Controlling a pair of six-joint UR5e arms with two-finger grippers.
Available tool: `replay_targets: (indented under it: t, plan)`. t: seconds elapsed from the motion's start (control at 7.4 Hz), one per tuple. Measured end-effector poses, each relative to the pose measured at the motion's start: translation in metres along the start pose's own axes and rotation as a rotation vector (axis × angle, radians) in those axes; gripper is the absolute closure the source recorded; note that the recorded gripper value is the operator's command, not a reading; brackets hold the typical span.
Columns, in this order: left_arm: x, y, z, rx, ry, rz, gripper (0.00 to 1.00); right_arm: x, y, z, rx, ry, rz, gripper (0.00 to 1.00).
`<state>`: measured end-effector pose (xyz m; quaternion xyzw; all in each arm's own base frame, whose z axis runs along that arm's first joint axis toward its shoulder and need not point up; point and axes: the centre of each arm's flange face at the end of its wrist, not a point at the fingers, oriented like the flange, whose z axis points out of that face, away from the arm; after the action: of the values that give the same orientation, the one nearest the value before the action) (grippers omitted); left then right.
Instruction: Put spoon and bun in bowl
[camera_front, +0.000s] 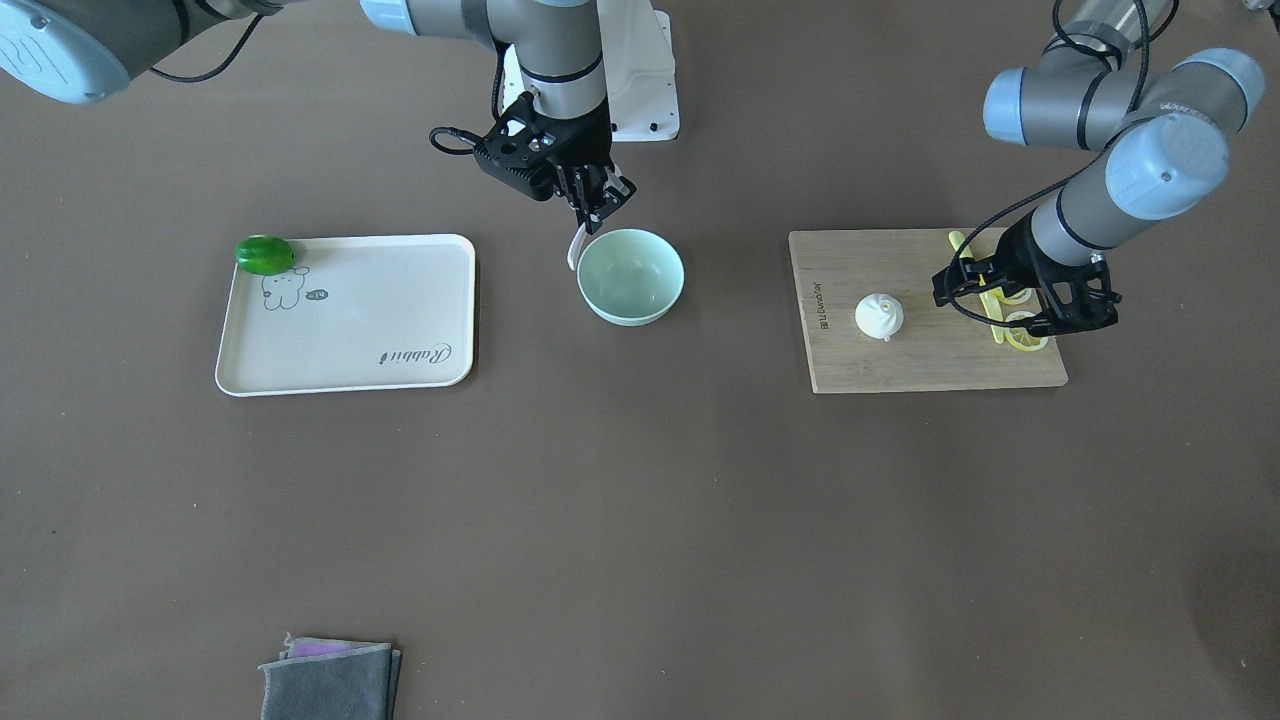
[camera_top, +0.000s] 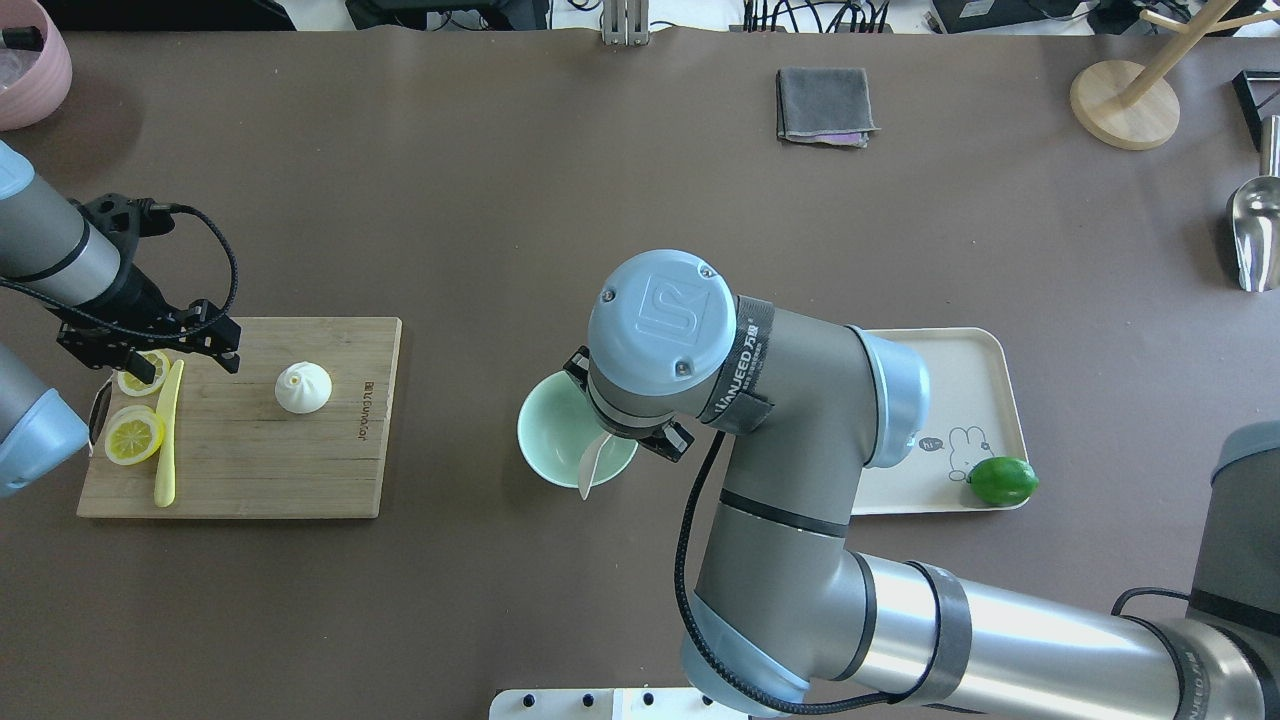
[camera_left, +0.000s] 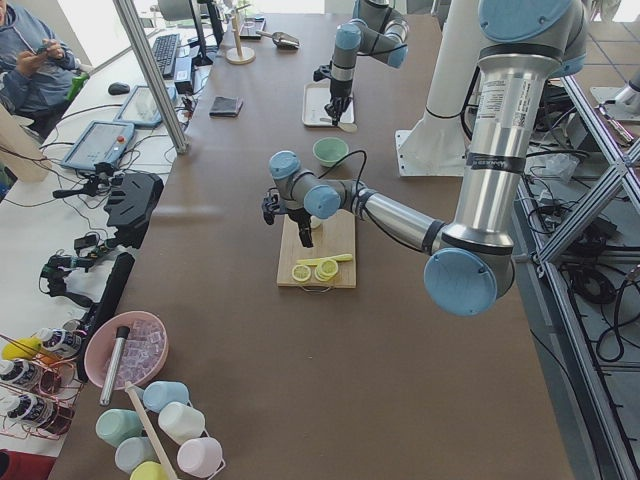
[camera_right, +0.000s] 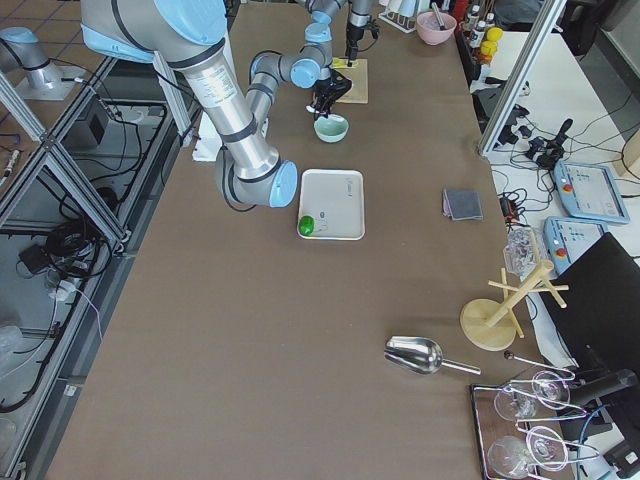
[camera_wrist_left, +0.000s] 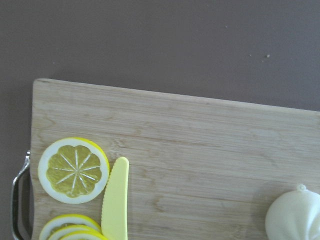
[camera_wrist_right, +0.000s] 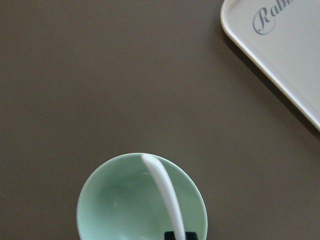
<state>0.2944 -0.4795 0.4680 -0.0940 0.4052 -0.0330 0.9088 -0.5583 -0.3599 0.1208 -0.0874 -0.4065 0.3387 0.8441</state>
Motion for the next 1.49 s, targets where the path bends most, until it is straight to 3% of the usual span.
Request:
replay_targets:
  t: [0.54,0.68,0.81,1.22,1.35,1.49]
  plan:
    - [0.048,0.012,-0.005,-0.001,0.036,-0.054,0.02,-0.024,-0.003,0.038,0.144,-0.022,0.091,1.0]
    - [0.054,0.018,-0.005,-0.005,0.04,-0.065,0.02,-0.026,-0.005,0.044,0.157,-0.03,0.115,0.77]
    - [0.059,0.023,-0.002,-0.011,0.041,-0.071,0.02,-0.026,-0.007,0.046,0.163,-0.034,0.132,0.01]
    - [0.075,0.041,0.021,-0.032,0.018,-0.067,0.03,-0.028,-0.013,0.045,0.166,-0.048,0.151,0.0]
    - [0.081,0.041,0.03,-0.023,0.002,-0.058,0.13,-0.029,-0.019,0.041,0.164,-0.052,0.153,0.0]
    - [0.088,0.038,0.039,-0.02,-0.011,-0.051,0.38,-0.025,-0.025,0.038,0.162,-0.055,0.152,0.0]
